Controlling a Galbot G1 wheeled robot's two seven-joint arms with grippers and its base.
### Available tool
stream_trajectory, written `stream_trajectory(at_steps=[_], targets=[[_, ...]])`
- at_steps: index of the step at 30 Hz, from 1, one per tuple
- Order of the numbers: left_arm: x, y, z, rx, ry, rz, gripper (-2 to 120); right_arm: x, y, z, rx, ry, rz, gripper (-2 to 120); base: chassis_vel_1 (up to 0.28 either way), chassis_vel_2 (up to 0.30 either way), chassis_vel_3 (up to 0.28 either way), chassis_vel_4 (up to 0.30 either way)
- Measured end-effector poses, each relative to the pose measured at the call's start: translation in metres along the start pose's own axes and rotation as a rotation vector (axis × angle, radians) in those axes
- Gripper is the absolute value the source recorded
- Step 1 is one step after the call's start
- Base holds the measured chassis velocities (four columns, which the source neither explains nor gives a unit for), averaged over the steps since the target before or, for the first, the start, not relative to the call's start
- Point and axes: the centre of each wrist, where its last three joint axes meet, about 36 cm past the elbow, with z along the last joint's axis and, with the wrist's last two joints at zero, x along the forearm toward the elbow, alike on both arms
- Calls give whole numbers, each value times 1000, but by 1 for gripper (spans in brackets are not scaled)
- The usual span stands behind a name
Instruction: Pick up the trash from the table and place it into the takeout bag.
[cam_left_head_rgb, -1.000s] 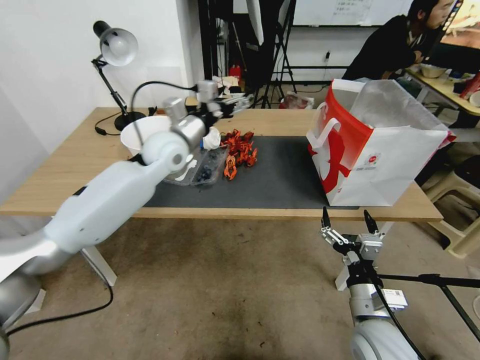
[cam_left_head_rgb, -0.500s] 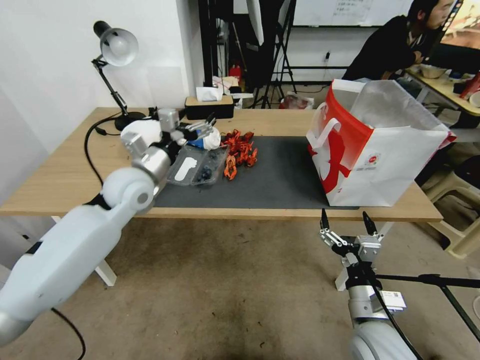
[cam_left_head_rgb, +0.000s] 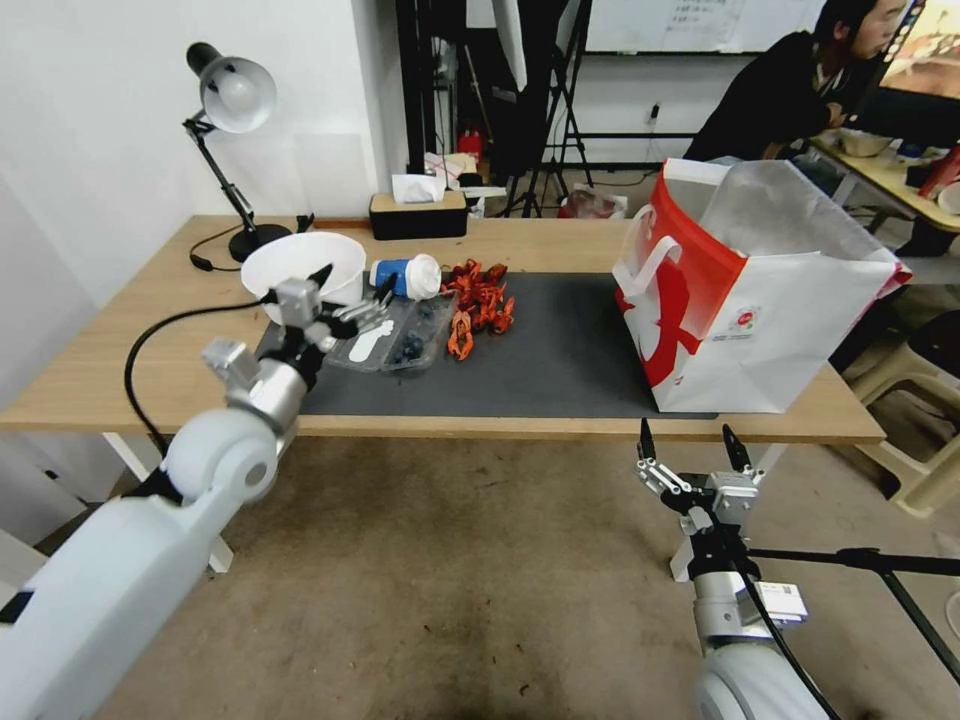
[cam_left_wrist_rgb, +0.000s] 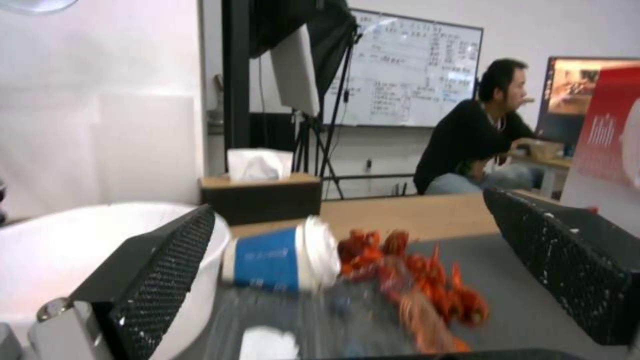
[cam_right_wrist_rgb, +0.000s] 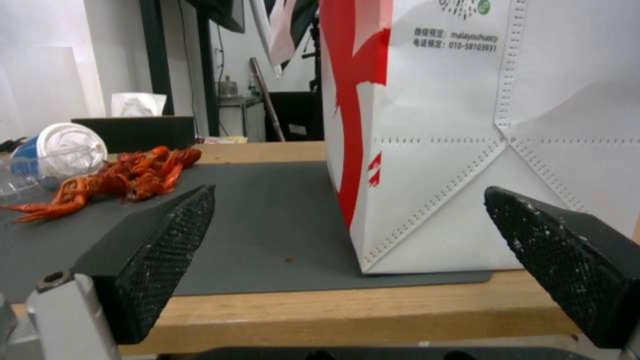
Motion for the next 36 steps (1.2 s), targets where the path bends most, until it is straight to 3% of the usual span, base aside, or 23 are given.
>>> stream_trajectory(at_steps=[16, 36], targets=[[49, -3, 56, -60, 6, -87, 100, 3, -2, 3, 5, 5, 9, 100, 0, 0, 0, 0], [81, 6, 78, -46, -2, -140, 100, 3, -1, 3, 6, 1, 8, 100, 0, 0, 0, 0]])
